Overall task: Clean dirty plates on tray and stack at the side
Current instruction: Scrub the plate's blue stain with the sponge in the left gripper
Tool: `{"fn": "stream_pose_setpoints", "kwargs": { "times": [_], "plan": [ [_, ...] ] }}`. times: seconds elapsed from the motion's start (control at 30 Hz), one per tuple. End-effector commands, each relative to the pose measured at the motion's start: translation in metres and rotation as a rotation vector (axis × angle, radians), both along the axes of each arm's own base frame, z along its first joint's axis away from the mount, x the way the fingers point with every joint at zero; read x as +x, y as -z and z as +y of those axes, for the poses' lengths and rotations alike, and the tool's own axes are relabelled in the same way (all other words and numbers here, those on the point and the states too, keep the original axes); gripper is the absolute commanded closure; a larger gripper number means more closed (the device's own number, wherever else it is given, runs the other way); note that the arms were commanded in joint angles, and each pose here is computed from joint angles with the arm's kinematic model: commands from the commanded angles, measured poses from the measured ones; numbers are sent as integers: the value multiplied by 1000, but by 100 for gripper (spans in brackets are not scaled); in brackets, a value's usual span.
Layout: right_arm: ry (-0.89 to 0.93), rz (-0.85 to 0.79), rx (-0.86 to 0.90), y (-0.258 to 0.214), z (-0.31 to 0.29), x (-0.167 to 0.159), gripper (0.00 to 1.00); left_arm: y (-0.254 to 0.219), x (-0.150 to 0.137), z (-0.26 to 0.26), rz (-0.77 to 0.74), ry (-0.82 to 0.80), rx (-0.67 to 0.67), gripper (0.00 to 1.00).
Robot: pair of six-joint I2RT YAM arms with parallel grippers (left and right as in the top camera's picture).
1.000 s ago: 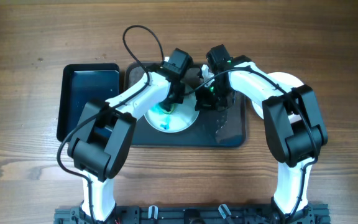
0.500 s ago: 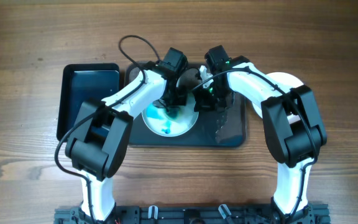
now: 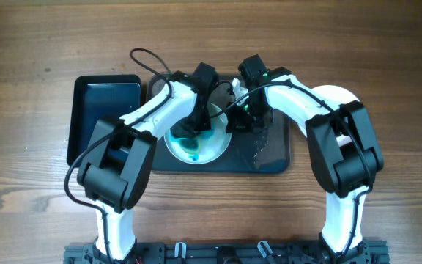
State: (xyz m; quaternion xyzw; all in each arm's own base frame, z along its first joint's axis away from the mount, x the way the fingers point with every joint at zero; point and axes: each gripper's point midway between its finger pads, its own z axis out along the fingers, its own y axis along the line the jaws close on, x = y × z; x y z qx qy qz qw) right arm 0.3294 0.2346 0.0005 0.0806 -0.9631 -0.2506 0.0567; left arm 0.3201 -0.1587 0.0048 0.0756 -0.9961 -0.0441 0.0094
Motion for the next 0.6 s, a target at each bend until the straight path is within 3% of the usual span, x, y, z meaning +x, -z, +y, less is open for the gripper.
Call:
{"fn": "stream_pose_setpoints", "kwargs": {
  "times": [0.0, 0.07, 0.27, 0.33, 0.5, 0.57],
  "plan": [
    [-13, 30, -4, 11, -4, -7, 96, 7, -2, 29, -6, -71, 131, 96],
    [-13, 31, -5, 11, -4, -7, 96, 10, -9, 13, 40, -57, 48, 96],
    [-12, 30, -4, 11, -4, -7, 96, -4, -33, -71, 177, 264, -475, 96],
    [-12, 30, -4, 11, -4, -7, 96, -10, -35, -84, 178, 322, -567, 96],
    [-12, 30, -5, 11, -4, -7, 96, -7, -17, -87, 98, 331, -556, 96],
    [-12, 31, -4, 11, -4, -7, 96, 3, 2, -64, 38, 215, -405, 96]
  ]
}}
